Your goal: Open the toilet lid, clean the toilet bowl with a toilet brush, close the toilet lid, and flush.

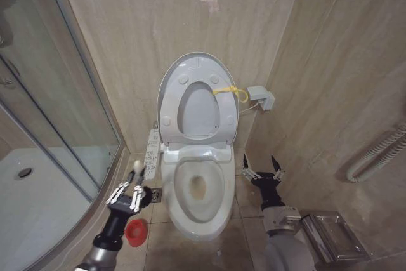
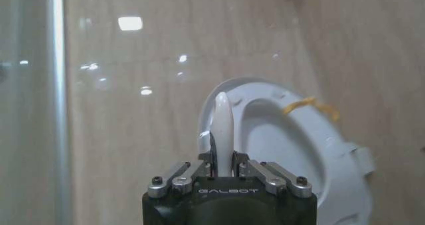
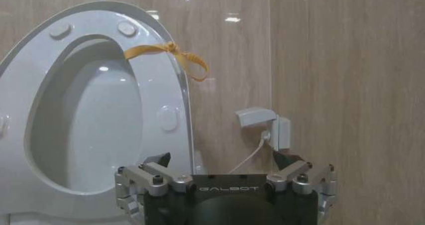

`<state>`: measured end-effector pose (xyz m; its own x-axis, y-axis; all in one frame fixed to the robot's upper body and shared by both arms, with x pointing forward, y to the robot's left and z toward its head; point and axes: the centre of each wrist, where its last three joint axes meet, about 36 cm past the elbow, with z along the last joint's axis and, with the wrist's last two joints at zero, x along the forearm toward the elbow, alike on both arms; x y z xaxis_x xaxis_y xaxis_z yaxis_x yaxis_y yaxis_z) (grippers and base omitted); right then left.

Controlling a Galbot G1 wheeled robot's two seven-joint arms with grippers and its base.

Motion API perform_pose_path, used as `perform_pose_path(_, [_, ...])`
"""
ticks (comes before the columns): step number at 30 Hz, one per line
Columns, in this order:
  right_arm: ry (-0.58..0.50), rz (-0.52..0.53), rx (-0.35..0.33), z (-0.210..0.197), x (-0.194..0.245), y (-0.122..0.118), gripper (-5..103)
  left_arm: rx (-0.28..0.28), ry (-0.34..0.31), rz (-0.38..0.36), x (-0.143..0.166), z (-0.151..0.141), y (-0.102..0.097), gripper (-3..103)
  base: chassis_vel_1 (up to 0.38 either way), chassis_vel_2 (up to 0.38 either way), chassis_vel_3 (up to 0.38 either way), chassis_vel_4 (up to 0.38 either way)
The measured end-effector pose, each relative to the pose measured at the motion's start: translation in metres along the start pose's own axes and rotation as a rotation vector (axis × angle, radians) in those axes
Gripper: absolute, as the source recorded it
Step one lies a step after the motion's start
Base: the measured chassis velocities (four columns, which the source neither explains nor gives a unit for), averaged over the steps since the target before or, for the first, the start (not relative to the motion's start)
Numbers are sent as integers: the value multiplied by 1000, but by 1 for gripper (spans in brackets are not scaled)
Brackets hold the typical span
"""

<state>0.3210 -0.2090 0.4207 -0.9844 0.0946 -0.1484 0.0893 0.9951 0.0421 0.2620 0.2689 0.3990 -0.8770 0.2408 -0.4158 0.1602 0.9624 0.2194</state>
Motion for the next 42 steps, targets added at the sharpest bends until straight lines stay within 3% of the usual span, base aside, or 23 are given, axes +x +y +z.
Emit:
perform_pose_path(7, [0,0,0,0,0,0,100,-12,23,-77,5,40,16,19,0,0,0,0])
perform_pose_path(14, [0,0,0,0,0,0,100,5,20,-138,9,79,17,19,0,0,0,0])
perform_pose_path(19, [0,0,0,0,0,0,100,26,62,-174,17,107,13,19,0,0,0,0])
perform_pose_path(21, [0,0,0,0,0,0,100,24,108,-200,27,136,13,19,0,0,0,0])
perform_pose_path(28, [0,0,0,0,0,0,100,23,153,-214,38,176,17,19,0,0,0,0])
perform_pose_path(34, [0,0,0,0,0,0,100,65,186,-206,40,197,10,19,0,0,0,0])
perform_pose_path(42, [0,0,0,0,0,0,100,46,233,-184,47,228,15,19,0,0,0,0])
